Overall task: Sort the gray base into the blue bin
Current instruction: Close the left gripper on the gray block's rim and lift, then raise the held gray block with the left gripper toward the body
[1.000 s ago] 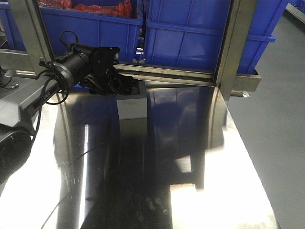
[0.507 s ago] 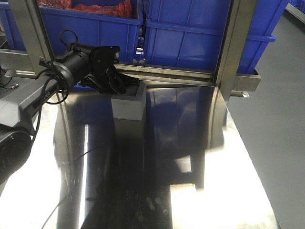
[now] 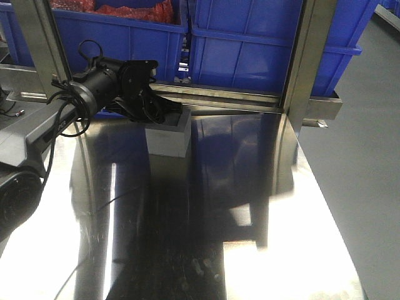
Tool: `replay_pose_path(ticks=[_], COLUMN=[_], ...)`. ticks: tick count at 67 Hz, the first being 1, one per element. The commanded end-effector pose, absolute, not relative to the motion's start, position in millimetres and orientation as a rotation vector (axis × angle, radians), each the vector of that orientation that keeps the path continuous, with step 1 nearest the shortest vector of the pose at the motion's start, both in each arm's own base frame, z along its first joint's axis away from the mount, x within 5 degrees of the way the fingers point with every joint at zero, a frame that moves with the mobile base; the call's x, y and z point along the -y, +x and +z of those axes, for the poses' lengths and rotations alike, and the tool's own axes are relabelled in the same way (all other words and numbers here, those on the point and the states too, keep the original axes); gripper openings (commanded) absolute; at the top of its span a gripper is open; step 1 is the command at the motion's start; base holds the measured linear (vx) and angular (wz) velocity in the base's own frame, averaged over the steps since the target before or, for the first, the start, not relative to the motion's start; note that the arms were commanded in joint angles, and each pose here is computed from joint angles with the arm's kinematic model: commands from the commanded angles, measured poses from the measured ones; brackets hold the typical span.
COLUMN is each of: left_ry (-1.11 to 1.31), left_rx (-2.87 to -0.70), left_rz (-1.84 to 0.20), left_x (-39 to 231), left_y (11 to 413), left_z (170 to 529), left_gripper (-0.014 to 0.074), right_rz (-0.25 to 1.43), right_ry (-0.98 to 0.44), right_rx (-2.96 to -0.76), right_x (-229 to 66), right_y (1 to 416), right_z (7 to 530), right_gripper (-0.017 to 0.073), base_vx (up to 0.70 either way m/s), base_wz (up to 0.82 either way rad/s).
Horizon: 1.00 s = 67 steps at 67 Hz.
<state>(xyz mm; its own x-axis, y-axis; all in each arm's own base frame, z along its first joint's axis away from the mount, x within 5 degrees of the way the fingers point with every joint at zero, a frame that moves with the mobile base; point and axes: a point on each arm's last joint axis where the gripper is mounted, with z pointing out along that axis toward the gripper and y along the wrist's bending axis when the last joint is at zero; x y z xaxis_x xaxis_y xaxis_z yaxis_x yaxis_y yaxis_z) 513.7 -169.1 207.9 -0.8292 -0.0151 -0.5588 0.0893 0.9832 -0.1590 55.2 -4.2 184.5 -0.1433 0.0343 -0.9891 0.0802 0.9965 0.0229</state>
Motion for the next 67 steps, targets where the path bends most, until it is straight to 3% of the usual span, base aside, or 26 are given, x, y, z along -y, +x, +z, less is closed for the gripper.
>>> replay_pose_path(ticks=[1,16,32,67], left_ry=[0.093,0.213,0.228,0.272], left_rx=[-2.313,-2.158,-2.062,-1.943], left_rz=[-0.276,-0.184,-0.218,-0.171], left_x=[174,193,197,162], left_y=[505,487,463,381], left_z=[281,325,373,484], left_gripper=[-0.0008,-0.0006,-0.0006,-0.0006], right_rz=[-0.057,-0.057,-0.057,-0.057], right_ry=[0.07,0.07,0.07,0.07], right_rx=[-1.645,-1.645,-1.645,-1.645], right_x=[4,4,4,4], right_y=[56,56,56,56], right_z=[191,191,191,191], right_gripper=[-0.0005,-0.0005,-0.0005,-0.0005], base_vx=[0.0,0.0,0.0,0.0], base_wz=[0.0,0.0,0.0,0.0])
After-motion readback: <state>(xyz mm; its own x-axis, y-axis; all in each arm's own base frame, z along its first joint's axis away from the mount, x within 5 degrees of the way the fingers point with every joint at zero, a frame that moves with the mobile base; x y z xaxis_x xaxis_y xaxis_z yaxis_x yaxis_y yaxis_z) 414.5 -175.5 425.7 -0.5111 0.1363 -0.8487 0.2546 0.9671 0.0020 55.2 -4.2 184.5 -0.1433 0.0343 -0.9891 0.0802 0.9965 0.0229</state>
